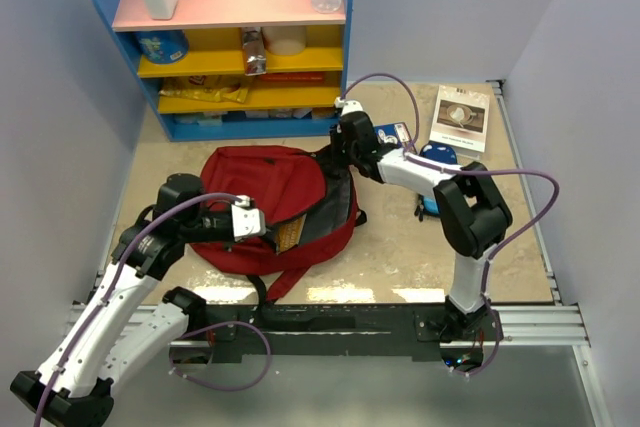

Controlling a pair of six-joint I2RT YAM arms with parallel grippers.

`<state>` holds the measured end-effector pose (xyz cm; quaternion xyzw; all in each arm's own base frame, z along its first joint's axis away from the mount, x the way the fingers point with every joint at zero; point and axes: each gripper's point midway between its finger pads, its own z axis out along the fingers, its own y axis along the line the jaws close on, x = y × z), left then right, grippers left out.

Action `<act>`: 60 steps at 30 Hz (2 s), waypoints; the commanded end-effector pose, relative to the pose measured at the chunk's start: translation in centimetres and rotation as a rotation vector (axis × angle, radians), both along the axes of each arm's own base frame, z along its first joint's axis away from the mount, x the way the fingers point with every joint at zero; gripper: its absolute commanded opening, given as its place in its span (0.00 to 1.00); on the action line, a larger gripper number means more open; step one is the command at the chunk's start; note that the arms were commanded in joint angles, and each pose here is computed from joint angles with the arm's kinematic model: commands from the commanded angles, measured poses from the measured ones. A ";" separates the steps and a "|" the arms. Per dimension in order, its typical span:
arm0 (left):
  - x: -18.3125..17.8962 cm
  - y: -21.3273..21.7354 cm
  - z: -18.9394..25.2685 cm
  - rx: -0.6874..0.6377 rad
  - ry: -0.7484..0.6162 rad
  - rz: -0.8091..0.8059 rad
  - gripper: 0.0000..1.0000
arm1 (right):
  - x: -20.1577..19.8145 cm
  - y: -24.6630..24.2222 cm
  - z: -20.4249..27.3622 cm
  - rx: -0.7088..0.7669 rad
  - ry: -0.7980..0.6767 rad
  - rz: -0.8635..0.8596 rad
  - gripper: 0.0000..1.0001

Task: Pack the student bag
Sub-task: Adjust the student bag at the center of the board, then pick up the book from the center of the board.

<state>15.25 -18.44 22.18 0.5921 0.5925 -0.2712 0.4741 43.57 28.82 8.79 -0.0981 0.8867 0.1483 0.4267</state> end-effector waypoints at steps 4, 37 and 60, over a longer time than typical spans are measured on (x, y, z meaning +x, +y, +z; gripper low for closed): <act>1.0 1.3 -0.7 0.071 -0.081 0.049 0.00 | -0.5 1.2 2.4 0.185 0.010 -0.022 0.70; -0.8 2.2 -0.1 0.104 -0.126 -0.024 0.00 | 4.4 -16.6 -2.4 0.377 0.200 -0.913 0.99; -1.5 1.8 -1.1 0.095 -0.119 -0.076 0.00 | 8.6 -9.7 0.8 0.588 0.192 -0.711 0.78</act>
